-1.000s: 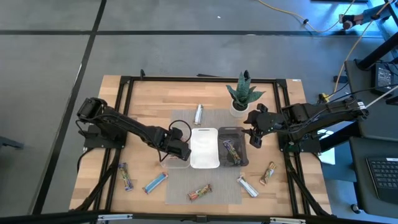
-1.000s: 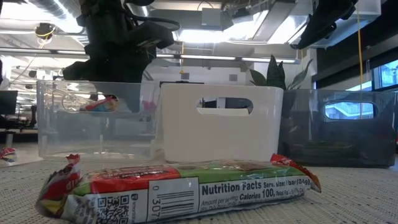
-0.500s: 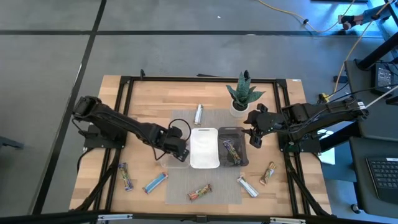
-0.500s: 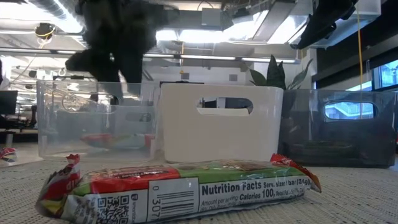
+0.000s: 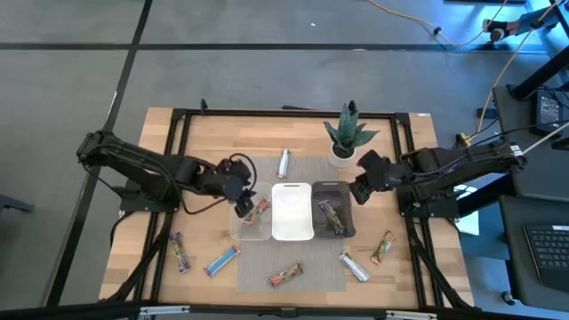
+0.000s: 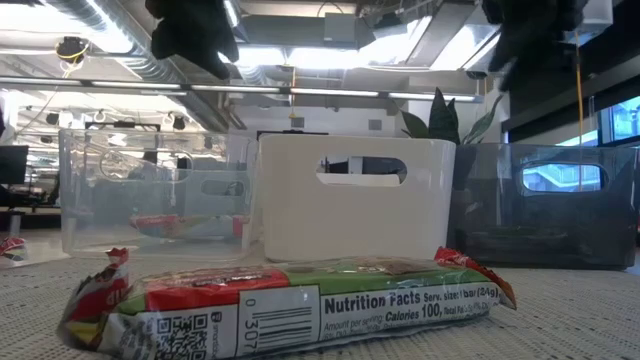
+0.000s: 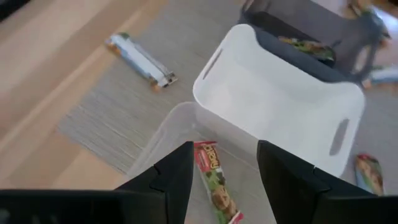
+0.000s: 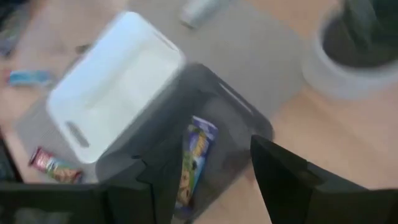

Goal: Pick and place Granola Bars by type
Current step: Put the bottom right yellow granola bar into the white bin

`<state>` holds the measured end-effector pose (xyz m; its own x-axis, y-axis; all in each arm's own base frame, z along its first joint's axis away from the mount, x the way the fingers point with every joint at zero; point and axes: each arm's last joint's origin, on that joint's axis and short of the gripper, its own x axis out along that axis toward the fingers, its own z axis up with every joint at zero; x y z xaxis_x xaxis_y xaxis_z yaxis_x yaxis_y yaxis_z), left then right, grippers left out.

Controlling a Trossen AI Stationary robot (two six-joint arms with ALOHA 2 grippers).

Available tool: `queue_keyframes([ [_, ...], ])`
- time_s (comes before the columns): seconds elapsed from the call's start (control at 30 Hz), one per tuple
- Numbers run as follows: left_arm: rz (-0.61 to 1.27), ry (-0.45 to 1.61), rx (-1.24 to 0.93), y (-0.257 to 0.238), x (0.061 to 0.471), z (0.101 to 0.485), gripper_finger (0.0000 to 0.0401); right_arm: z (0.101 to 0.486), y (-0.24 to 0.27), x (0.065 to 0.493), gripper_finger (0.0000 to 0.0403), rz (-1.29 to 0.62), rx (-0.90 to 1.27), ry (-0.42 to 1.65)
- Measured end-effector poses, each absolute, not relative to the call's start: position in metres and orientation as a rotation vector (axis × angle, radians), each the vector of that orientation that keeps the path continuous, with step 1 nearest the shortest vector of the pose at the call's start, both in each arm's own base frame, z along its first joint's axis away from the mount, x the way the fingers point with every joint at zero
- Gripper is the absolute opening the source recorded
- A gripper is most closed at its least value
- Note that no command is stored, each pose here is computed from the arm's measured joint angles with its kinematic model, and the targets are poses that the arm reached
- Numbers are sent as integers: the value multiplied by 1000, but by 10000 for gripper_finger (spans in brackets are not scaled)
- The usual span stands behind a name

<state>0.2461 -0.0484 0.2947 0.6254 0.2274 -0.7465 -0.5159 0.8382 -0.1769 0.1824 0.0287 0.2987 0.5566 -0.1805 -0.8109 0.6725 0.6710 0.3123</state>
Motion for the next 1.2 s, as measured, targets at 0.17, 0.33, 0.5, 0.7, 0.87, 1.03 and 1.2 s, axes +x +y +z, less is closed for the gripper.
queue_keyframes([
  [0.17, 415, 767, -305, -30, 223, 299, 170, 287, 37, 177, 191, -719, 851, 922],
  [0.33, 377, 676, -304, -9, 196, 291, 171, 273, 57, 181, 191, -821, 999, 1016],
  [0.5, 238, 515, -285, 5, 179, 273, 171, 255, 85, 186, 191, -915, 1097, 1143],
  [0.7, 159, 398, -329, 21, 169, 255, 171, 238, 120, 174, 191, -1130, 1169, 1253],
  [0.87, 178, 404, -357, 31, 168, 248, 171, 227, 148, 161, 191, -1271, 1220, 1294],
  [1.03, 206, 408, -354, 37, 168, 246, 171, 210, 162, 163, 191, -1304, 1154, 1359],
  [1.2, 218, 405, -327, 41, 167, 247, 171, 193, 172, 165, 191, -1336, 1048, 1382],
])
